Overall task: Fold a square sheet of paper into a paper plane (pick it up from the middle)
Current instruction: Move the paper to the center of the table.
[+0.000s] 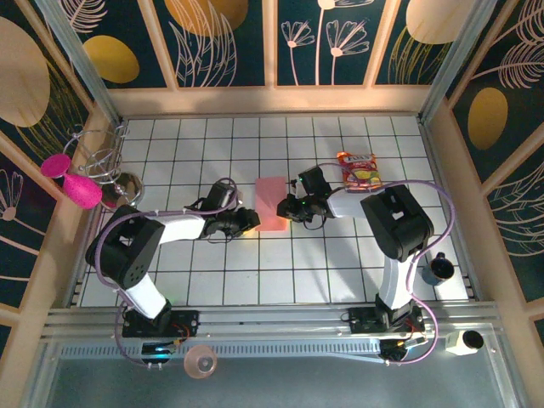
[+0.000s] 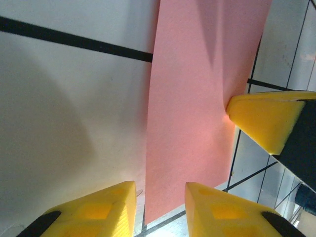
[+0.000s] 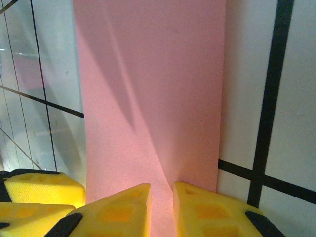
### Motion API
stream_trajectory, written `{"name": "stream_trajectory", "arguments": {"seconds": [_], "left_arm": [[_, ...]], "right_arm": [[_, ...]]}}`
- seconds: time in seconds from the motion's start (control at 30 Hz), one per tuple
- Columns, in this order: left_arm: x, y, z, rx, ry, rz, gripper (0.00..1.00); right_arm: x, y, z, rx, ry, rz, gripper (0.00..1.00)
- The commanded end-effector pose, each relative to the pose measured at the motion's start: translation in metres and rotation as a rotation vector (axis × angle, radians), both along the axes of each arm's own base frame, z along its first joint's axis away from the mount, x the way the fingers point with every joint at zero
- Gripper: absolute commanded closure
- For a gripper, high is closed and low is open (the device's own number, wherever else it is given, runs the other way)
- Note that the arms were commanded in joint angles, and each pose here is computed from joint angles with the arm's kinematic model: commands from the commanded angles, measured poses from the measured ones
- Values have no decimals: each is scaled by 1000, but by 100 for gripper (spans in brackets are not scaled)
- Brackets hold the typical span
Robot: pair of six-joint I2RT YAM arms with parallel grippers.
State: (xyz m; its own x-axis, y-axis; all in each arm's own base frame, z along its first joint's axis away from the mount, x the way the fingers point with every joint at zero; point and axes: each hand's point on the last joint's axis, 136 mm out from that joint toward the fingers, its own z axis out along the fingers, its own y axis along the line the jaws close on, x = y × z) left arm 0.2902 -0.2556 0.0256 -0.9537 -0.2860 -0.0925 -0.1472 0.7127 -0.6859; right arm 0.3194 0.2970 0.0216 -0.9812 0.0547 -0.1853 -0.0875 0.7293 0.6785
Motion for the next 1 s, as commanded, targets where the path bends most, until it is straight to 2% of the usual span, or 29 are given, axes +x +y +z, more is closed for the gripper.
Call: {"name": "stream_trajectory", "arguments": {"seconds": [0.0, 0.1, 0.27, 0.53, 0.97], "left_arm": [[1, -3, -2, -2, 14, 3, 68], [1, -10, -5, -20, 25, -16, 69], [11, -23, 11, -85, -17, -38, 72], [39, -20, 16, -66, -70, -17, 78], [56, -15, 5, -12, -62, -32, 82]], "right_arm": [[-21, -13, -22, -55, 89, 3, 80], [-21, -14, -23, -55, 92, 4, 80], [-22, -14, -24, -55, 93, 3, 80], [-23, -15, -24, -54, 89, 2, 80], [-24, -15, -19, -43, 74, 3, 80]]}}
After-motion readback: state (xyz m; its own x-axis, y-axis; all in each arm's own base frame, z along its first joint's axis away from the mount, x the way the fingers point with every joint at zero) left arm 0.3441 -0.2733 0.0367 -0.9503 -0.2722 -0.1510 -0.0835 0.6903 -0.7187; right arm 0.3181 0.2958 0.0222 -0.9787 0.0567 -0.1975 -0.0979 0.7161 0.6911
